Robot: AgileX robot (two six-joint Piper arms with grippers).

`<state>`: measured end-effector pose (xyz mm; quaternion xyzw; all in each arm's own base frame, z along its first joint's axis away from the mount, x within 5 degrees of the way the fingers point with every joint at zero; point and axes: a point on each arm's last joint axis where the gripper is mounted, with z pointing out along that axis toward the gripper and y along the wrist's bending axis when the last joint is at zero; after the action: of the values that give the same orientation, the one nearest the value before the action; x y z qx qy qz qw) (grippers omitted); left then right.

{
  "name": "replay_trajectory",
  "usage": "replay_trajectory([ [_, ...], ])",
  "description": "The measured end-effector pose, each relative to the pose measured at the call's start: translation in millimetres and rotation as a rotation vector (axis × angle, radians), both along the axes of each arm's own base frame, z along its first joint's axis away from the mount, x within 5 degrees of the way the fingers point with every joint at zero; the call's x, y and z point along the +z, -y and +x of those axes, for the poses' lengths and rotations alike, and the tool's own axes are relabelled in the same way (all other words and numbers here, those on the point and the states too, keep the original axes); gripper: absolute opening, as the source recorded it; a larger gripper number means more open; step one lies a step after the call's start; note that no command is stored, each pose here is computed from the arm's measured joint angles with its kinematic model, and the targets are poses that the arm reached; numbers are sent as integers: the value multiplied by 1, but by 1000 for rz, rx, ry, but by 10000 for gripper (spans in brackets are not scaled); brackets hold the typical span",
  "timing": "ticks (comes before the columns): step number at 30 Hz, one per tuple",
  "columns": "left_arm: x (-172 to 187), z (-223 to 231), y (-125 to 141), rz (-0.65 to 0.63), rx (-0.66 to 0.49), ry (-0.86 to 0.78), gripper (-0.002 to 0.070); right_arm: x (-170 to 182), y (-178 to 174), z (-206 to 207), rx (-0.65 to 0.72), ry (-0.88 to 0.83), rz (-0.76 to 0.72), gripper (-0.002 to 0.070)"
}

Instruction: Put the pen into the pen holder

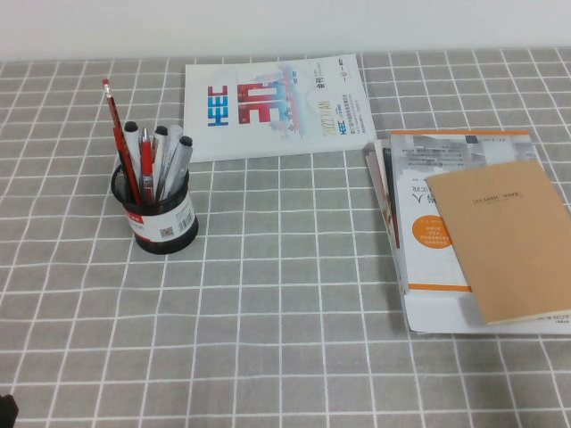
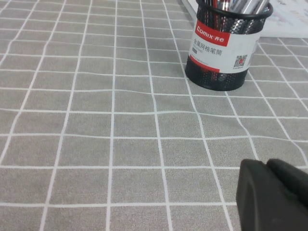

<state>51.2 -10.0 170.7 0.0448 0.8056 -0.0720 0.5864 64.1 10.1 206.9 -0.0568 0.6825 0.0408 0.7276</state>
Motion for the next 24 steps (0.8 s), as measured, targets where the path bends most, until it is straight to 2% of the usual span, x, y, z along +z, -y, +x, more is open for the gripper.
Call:
replay_trajectory([
  [5,0,0,0,0,0,0,-5,-5,4,-4,-43,-38,24,-12],
  [19,0,0,0,0,0,0,-5,-34,9,-11,-150,-348,-6,-12],
  [24,0,0,0,0,0,0,-5,-36,10,-11,-163,-363,-11,-13],
])
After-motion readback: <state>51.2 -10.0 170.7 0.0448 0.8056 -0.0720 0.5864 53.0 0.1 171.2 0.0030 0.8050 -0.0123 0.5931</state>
